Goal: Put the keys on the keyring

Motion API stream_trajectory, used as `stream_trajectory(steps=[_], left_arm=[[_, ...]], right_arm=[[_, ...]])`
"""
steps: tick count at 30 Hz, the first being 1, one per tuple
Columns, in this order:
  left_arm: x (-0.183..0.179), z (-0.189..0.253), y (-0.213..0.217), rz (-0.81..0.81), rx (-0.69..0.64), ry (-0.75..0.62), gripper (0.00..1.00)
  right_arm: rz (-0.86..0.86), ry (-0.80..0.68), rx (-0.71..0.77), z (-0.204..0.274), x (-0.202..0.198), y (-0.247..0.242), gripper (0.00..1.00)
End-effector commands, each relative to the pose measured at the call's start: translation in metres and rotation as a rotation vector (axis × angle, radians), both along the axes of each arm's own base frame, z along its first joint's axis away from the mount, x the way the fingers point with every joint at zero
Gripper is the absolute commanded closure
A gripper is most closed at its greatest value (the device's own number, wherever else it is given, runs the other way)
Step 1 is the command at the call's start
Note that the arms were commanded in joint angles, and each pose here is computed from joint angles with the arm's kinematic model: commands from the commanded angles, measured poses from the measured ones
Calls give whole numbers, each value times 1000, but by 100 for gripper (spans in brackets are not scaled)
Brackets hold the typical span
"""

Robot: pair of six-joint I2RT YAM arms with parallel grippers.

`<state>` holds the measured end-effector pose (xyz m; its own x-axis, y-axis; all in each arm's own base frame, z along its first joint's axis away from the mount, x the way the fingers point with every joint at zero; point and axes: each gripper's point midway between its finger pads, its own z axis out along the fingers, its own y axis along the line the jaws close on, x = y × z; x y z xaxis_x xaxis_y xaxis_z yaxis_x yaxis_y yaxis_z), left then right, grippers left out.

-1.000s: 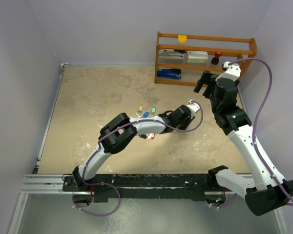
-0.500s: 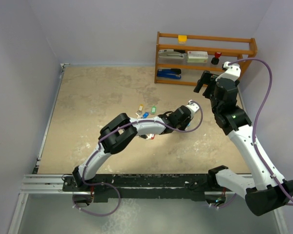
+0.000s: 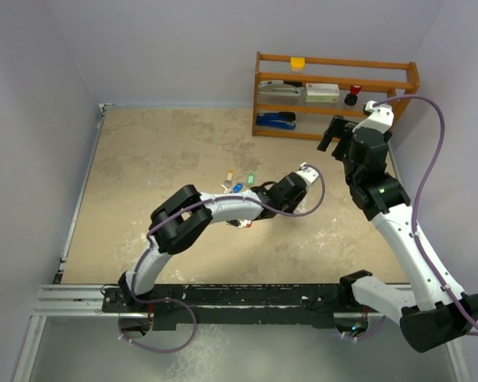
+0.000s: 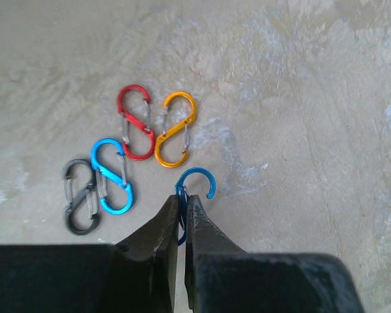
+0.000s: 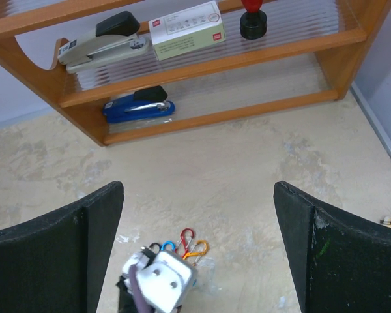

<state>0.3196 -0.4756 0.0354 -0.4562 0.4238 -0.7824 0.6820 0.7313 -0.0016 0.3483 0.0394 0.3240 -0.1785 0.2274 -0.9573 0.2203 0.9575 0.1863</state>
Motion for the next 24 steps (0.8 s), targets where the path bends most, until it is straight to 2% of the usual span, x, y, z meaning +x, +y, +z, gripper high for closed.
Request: stream_trajectory(steps=[1,7,15,20,24], left_arm=[[15,91,9,62,-94,-129,100],[32,120,48,160,-85,-163,100],[70,113,152,410,-87,-130,100],[76,110,199,530,-88,-125,100],[74,104,227,603,-121,-100,100]], right_arm=[[-38,-46,-15,13,-3,-9,0],[-7,25,-32,-13,3,-2,0],[77,149,-76,-58,21,16,1],[310,257,-39,-101,32,68,5],[402,341,-70,-136,34,103,6]])
